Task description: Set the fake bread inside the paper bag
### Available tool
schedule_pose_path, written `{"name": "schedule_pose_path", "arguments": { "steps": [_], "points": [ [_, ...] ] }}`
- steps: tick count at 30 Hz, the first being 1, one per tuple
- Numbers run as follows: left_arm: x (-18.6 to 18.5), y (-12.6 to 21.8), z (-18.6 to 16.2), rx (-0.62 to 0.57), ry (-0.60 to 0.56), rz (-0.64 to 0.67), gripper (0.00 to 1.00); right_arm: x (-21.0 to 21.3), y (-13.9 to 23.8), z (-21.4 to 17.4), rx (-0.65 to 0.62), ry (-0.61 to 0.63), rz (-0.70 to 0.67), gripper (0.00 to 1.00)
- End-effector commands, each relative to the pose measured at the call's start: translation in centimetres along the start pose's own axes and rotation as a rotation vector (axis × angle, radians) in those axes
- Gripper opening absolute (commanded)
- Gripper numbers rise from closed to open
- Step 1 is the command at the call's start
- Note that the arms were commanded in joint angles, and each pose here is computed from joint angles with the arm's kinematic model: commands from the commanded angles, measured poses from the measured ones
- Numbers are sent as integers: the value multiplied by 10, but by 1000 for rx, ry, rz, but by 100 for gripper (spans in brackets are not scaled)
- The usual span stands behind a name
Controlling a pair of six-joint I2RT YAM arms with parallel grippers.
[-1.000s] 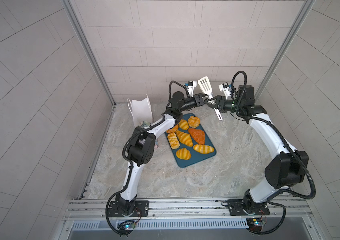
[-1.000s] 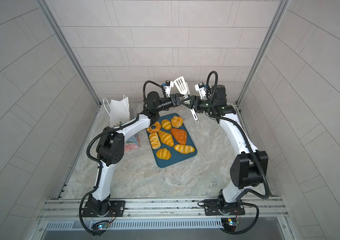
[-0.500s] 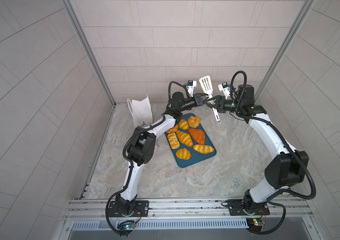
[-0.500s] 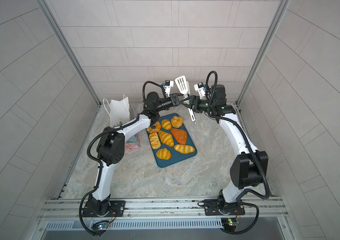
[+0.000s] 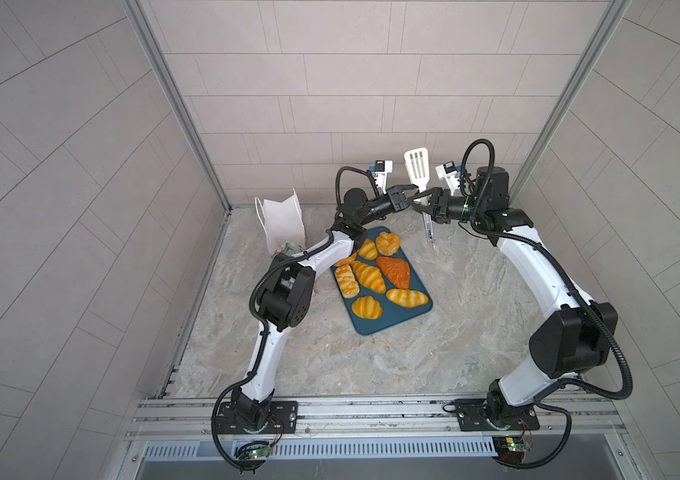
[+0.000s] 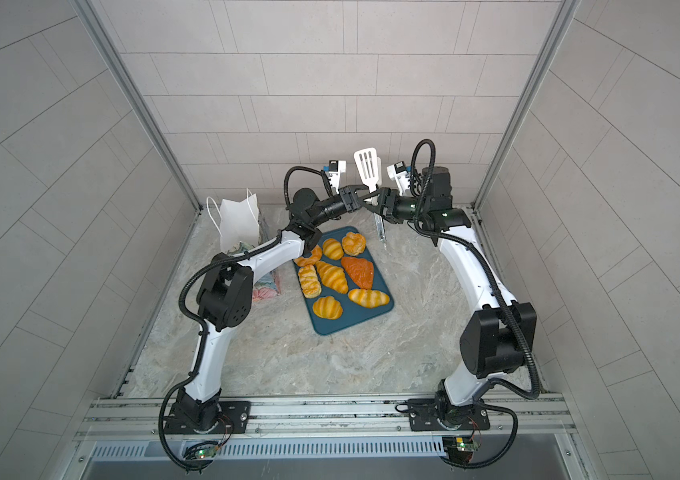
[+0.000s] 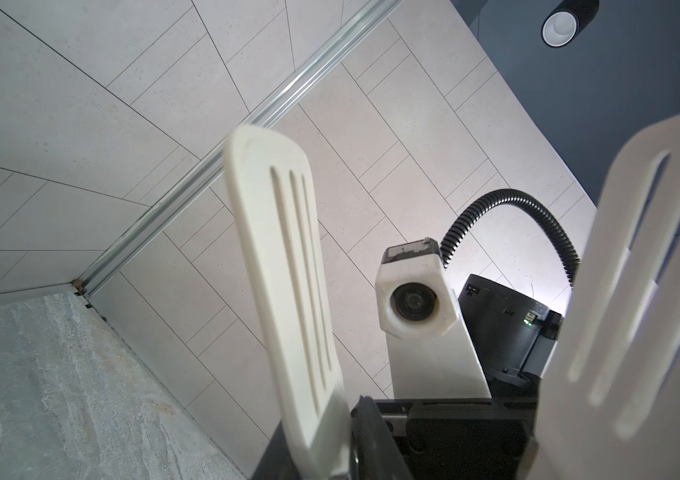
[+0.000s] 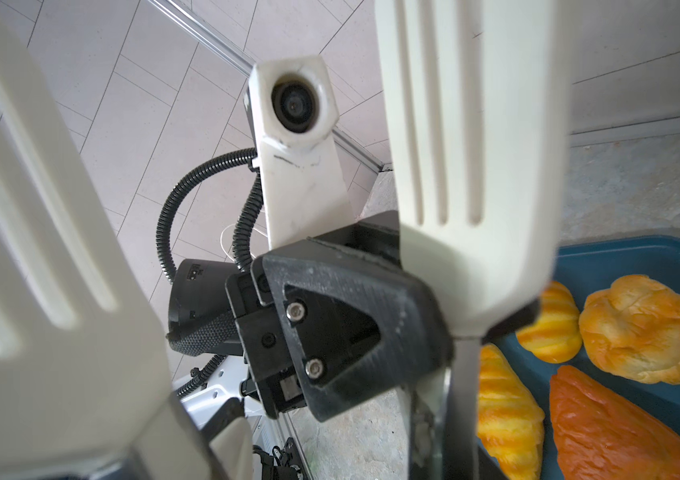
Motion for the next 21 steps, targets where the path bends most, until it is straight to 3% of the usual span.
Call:
{"name": "schedule_pose_path", "arguments": {
  "steps": [1,16,21],
  "points": [
    [-29,-7,-6,-21,-32,-120,24,19,0,10,-30,58,39,70],
    [-38,-4,-6,-66,-20,-157,18,28,5,9,-38,76,48,69],
    [-35,-1,-3,-64,-18,-137,30,23,7,6,-29,76,13,67]
  ]
}}
Point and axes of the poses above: each gripper's point midway between its finger pads, its own y axis back along the fingers, its own x axis along the line the jaws close on, z = x × y, the point moved 4 cm from there along y, back along the fingers, and after that the axes turned 12 degrees about -y, right-handed, at the moved point
